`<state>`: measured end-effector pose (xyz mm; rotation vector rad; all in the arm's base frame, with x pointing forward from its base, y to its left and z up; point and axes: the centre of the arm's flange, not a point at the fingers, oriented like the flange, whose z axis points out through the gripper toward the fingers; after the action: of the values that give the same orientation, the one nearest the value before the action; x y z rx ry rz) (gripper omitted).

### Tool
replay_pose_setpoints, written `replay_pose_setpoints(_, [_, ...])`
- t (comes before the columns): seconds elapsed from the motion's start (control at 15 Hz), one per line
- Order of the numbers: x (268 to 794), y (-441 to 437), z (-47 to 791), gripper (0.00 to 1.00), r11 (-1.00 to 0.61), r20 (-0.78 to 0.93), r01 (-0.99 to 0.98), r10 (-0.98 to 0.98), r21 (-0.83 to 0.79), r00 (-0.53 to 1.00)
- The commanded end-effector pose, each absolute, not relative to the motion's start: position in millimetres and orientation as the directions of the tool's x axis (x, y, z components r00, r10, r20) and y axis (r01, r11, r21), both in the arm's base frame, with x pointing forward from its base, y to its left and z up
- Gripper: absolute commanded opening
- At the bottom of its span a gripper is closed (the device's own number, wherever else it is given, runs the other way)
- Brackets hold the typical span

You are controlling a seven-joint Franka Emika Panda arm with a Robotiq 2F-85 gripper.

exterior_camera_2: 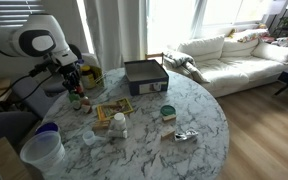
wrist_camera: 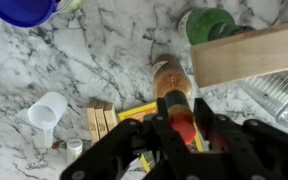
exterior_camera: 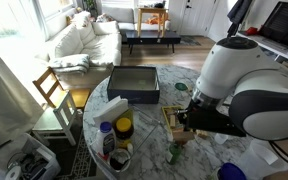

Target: Put the block on top of the green bottle then put the brown bottle inside the container

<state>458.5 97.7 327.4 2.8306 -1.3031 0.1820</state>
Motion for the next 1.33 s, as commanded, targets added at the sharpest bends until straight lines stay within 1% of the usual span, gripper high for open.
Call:
replay_pose_setpoints(0.0, [453.6,100.8,318.2,0.66,-0.633,0.109,-0.774,-0.771,-0.026,0.627])
replay_pose_setpoints(0.07, [453.4,101.4,317.0,0.74,-0.632,0.108,-0.775,-0.772,-0.025,0.626])
replay_pose_setpoints(0.13, [453.2,101.8,315.6,0.79,-0.63,0.108,-0.776,-0.774,-0.024,0.624])
replay_pose_setpoints(0.2, [453.0,102.1,314.5,0.65,-0.628,0.107,-0.778,-0.775,-0.023,0.623])
replay_pose_setpoints(0.27, [453.0,102.1,313.8,0.43,-0.626,0.108,-0.779,-0.777,-0.022,0.621])
replay_pose_setpoints(0.33, [452.9,102.0,313.6,0.43,-0.625,0.109,-0.78,-0.777,-0.022,0.62])
replay_pose_setpoints(0.4, [453.0,101.9,313.5,0.37,-0.624,0.109,-0.781,-0.778,-0.021,0.618])
replay_pose_setpoints(0.53, [453.1,101.6,313.7,0.19,-0.62,0.11,-0.785,-0.782,-0.022,0.614])
replay_pose_setpoints(0.6, [453.1,101.6,313.9,0.12,-0.619,0.11,-0.785,-0.782,-0.022,0.613])
replay_pose_setpoints(0.67, [453.1,101.7,313.8,0.03,-0.618,0.11,-0.786,-0.783,-0.022,0.613])
replay_pose_setpoints(0.73, [453.0,102.0,313.7,0.0,-0.619,0.11,-0.785,-0.782,-0.022,0.613])
replay_pose_setpoints(0.8, [452.9,102.2,313.7,0.29,-0.619,0.11,-0.785,-0.782,-0.022,0.613])
replay_pose_setpoints(0.87, [452.9,102.4,313.7,0.35,-0.617,0.111,-0.786,-0.783,-0.021,0.612])
replay_pose_setpoints(0.93, [453.0,102.4,313.8,0.36,-0.617,0.111,-0.787,-0.784,-0.021,0.611])
replay_pose_setpoints(1.0, [452.8,102.4,313.8,0.42,-0.616,0.111,-0.787,-0.784,-0.021,0.611])
replay_pose_setpoints(1.2, [453.1,101.5,315.0,0.66,-0.612,0.114,-0.79,-0.787,-0.027,0.606])
replay_pose_setpoints(1.27, [453.5,100.9,315.4,0.73,-0.609,0.117,-0.792,-0.79,-0.031,0.602])
